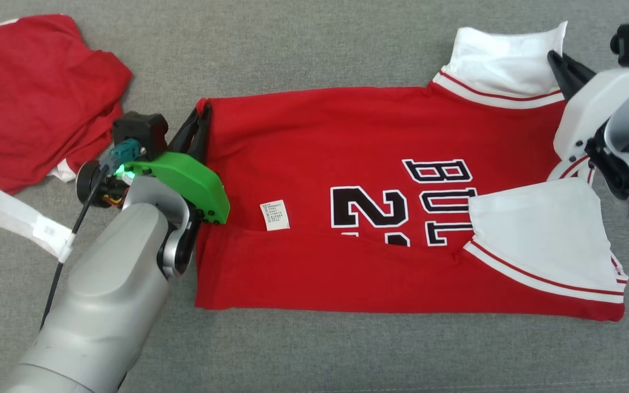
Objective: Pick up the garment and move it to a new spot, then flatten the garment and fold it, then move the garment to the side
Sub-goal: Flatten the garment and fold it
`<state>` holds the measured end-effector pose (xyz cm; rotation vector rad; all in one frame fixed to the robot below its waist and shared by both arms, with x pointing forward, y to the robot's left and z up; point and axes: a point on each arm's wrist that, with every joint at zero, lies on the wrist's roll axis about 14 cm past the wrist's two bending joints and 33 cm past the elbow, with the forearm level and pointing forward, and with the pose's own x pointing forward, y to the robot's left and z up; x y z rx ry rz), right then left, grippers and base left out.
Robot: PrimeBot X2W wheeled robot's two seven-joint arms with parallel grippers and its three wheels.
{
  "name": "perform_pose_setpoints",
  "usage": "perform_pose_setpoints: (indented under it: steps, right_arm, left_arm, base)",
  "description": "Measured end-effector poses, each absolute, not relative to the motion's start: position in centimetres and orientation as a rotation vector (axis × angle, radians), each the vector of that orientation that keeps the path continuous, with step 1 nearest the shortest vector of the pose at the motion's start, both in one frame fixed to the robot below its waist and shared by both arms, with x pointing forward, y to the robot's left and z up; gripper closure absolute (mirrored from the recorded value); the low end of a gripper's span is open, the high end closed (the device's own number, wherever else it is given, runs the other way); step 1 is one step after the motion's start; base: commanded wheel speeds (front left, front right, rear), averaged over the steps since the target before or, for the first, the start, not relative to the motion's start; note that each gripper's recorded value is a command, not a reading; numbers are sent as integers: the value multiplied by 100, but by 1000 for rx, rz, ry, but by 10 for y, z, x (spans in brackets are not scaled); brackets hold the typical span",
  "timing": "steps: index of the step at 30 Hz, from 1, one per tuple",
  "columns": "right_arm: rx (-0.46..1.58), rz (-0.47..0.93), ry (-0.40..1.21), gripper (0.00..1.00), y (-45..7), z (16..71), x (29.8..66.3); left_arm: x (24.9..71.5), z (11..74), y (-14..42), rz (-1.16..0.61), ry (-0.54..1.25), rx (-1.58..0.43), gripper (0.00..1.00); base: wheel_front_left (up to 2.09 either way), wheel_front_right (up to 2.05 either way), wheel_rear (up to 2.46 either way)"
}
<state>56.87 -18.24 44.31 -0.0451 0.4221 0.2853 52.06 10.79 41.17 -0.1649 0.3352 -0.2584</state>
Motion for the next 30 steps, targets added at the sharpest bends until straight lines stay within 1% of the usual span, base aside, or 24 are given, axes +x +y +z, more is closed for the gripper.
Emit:
perform_pose_setpoints:
  steps: [4, 8, 16, 20, 27, 28, 29, 30]
  right_arm:
    - [-54, 299, 387, 100, -191, 450, 540]
    - [-46, 298, 396, 100, -198, 449, 509]
    - [6, 277, 436, 100, -204, 440, 449]
    - [15, 265, 451, 100, -204, 436, 430]
    - [55, 232, 481, 100, -204, 430, 404]
    - [58, 224, 489, 55, -205, 429, 401]
    - [55, 216, 501, 0, -207, 426, 398]
    - [51, 211, 506, 0, -208, 425, 395]
  left_arm:
    - [507, 414, 108, -276, 318, -167, 100]
    - [500, 420, 111, -289, 288, -154, 100]
    - [483, 416, 110, -310, 291, -117, 100]
    - [477, 423, 106, -319, 262, -125, 100]
    - [452, 415, 108, -295, 276, -168, 100]
    - [448, 414, 108, -290, 281, -179, 71]
    - [446, 413, 107, -287, 282, -191, 25]
    - [445, 414, 107, -285, 281, -196, 0]
  base:
    - [0, 0, 0]
    - [0, 0, 0]
    - [0, 0, 0]
    - [0, 0, 0]
    - [0, 0, 0]
    - [0, 0, 0]
    - [0, 0, 0]
    - [0, 0, 0]
